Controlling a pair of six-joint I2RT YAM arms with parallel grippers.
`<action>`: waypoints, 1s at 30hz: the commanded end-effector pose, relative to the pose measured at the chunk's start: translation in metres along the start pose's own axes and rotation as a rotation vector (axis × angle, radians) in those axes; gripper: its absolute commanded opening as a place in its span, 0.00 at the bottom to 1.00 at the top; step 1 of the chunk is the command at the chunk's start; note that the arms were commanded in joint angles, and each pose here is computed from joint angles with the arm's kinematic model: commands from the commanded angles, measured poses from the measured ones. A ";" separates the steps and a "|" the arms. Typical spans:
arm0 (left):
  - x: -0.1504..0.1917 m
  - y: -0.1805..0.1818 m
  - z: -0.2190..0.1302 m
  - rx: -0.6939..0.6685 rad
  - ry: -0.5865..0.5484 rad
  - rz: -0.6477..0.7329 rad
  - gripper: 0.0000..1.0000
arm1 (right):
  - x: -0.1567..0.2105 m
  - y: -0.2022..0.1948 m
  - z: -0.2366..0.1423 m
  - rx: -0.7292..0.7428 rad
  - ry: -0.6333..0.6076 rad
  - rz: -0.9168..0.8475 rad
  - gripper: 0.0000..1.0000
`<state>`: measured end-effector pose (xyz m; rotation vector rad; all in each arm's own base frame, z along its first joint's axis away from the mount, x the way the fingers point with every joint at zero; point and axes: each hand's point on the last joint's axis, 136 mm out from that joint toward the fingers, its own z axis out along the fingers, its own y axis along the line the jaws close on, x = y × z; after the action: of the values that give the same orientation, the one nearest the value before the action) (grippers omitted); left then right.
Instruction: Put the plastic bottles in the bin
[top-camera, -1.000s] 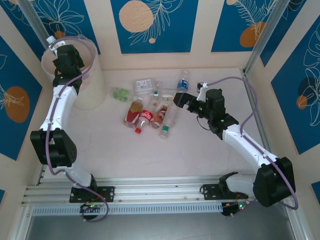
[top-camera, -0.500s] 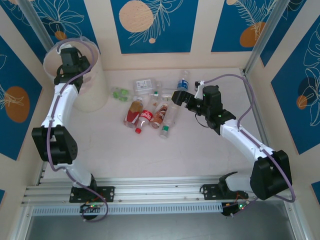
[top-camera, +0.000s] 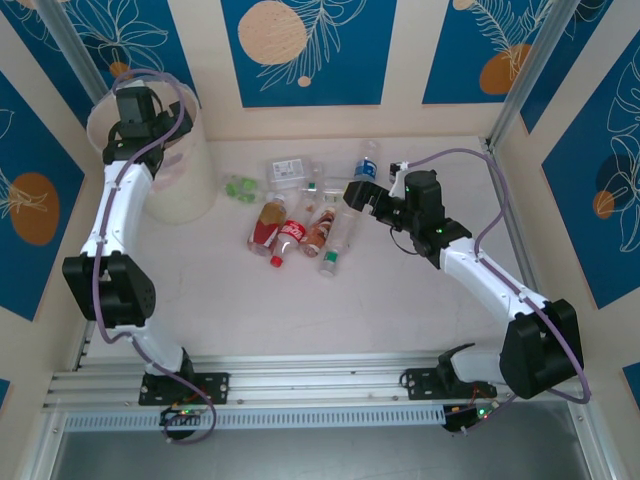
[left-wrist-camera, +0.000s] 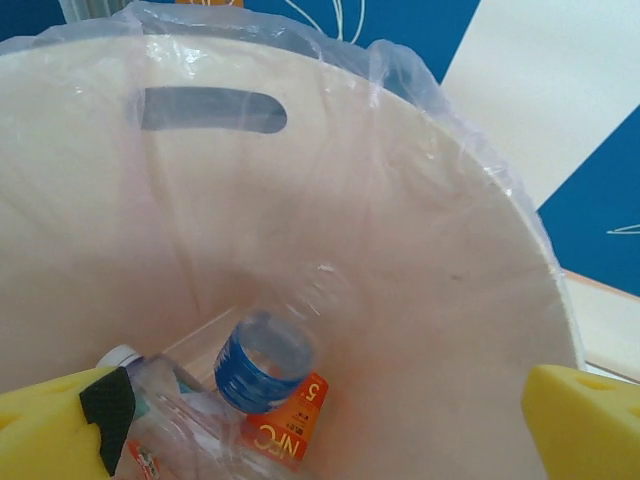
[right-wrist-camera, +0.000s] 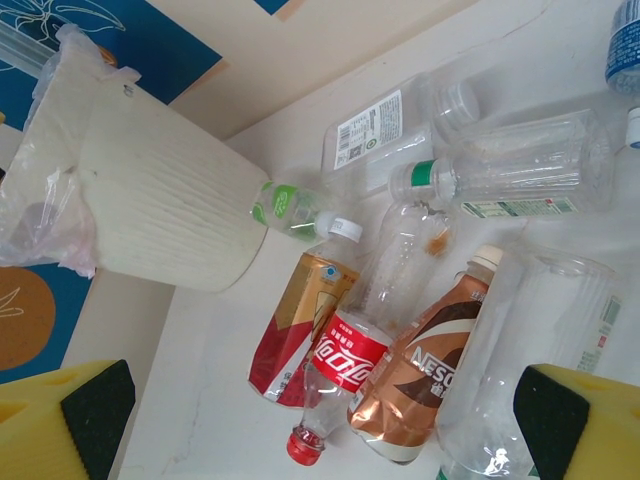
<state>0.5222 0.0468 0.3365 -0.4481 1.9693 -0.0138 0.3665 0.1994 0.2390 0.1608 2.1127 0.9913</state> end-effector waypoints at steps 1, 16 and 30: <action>-0.009 -0.015 -0.017 0.081 -0.003 0.008 1.00 | -0.008 -0.001 -0.006 0.023 -0.031 0.017 1.00; 0.020 -0.115 -0.104 0.458 -0.020 0.081 1.00 | -0.016 -0.034 -0.025 0.124 -0.162 0.079 1.00; 0.163 -0.188 -0.108 0.662 0.319 0.168 1.00 | 0.006 -0.087 -0.030 0.302 -0.135 0.141 0.98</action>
<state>0.4298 -0.1879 0.3055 0.1565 2.0932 -0.5644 0.3621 0.1322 0.1948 0.4884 2.1120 0.7536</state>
